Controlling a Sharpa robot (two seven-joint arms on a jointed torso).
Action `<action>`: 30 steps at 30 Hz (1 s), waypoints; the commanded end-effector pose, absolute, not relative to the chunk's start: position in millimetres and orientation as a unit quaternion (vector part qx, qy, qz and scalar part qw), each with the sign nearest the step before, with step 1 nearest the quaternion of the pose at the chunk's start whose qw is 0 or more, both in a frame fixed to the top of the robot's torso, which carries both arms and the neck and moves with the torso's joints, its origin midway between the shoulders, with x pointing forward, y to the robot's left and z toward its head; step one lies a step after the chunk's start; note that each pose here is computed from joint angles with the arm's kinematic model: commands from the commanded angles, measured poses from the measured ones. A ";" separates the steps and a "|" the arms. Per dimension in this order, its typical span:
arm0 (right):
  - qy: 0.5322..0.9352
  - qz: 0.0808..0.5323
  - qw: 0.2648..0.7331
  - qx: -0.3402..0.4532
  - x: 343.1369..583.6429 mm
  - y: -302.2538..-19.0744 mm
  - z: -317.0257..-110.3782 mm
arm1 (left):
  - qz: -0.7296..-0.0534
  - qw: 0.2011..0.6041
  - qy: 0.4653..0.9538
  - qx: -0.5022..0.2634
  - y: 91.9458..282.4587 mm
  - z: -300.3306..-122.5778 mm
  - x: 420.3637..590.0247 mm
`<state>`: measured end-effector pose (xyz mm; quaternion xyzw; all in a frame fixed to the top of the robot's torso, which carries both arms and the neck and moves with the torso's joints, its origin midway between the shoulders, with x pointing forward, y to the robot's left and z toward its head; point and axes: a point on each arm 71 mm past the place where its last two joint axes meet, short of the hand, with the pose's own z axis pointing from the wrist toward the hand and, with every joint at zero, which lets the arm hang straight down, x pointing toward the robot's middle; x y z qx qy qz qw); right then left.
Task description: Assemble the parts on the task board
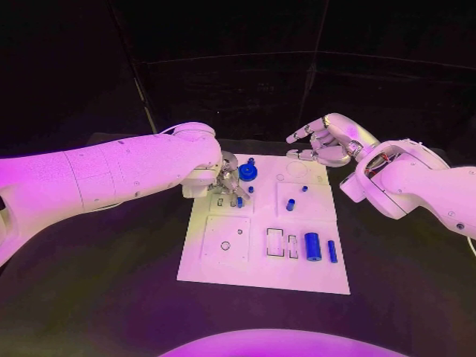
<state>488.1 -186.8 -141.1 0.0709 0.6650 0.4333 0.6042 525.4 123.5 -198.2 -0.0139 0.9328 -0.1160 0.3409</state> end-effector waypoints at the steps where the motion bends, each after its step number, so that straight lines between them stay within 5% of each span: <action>1: 0.666 0.436 0.602 0.066 487.6 -184.4 -140.0 | -0.111 0.337 0.935 -0.007 121.9 -198.2 524.8; 30: 0.666 0.441 0.599 0.064 485.8 -180.6 -139.4 | -0.116 0.333 0.936 -0.003 121.2 -198.9 523.5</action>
